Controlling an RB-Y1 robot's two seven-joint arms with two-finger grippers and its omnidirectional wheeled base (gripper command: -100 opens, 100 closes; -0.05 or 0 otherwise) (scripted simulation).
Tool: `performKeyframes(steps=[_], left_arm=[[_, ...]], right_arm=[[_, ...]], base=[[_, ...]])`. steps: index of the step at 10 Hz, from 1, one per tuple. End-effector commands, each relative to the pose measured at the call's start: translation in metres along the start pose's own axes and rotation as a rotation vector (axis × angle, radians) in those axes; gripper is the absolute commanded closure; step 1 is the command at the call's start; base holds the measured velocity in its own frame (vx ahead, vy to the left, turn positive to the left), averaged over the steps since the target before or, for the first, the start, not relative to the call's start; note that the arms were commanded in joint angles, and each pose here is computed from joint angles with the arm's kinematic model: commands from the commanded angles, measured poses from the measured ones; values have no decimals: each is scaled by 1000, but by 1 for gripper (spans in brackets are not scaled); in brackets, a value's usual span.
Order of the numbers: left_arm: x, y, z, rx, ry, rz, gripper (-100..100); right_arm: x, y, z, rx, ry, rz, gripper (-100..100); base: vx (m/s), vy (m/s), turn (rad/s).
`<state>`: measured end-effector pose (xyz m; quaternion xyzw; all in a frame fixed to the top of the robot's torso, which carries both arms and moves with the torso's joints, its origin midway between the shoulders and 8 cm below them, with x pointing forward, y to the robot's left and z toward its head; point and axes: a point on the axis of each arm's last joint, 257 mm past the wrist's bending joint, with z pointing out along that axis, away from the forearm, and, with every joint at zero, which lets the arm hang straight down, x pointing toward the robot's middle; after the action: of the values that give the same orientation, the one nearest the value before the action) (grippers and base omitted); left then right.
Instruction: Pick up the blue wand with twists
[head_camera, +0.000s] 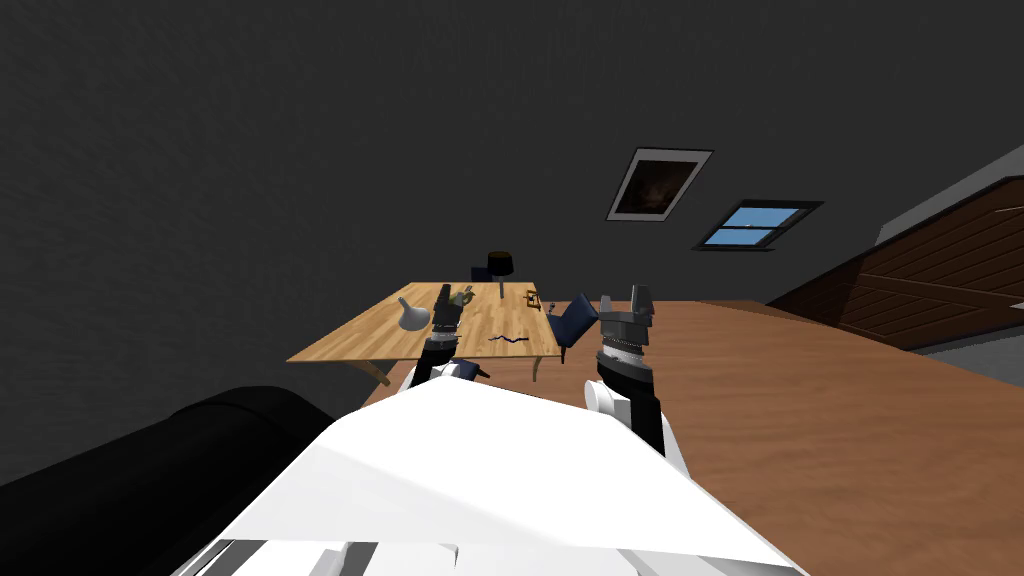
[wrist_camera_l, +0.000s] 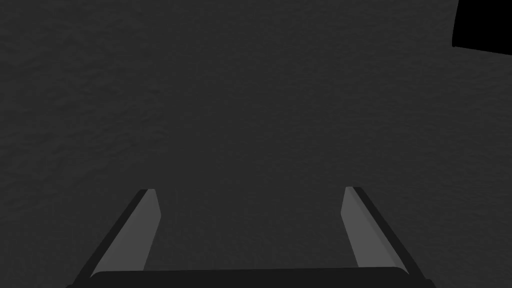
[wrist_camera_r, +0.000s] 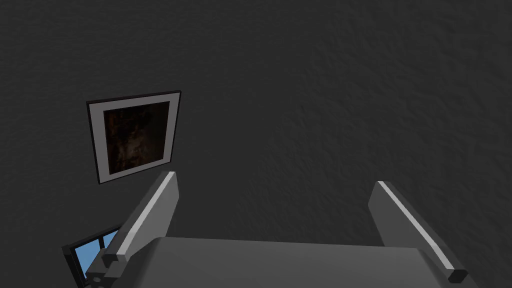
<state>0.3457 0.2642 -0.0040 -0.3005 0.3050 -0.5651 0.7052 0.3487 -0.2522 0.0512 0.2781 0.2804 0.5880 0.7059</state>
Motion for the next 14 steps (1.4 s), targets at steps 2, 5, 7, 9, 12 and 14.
performKeyframes(steps=[2, 5, 7, 9, 12, 14], left_arm=[[5, 14, -1, -36, 45, 21, -100], [7, 44, -4, -120, 94, 53, -100], [6, 70, -7, -194, 115, 75, -100], [3, 98, -11, -271, 127, 97, -100], [1, 118, -16, -335, 133, 108, -100], [-4, 148, -23, -419, 140, 127, -100]], right_arm=[[0, 0, 0, 0, 0, 0, 0], [0, 0, 0, 0, 0, 0, 0], [0, 0, 0, 0, 0, 0, 0], [0, 0, 0, 0, 0, 0, 0], [0, 0, 0, 0, 0, 0, 0], [0, 0, 0, 0, 0, 0, 0]], base=[[-8, -13, -3], [-30, -36, -4], [-37, -49, -5], [-50, -57, -5], [-29, -34, -2], [-33, -43, -6]])
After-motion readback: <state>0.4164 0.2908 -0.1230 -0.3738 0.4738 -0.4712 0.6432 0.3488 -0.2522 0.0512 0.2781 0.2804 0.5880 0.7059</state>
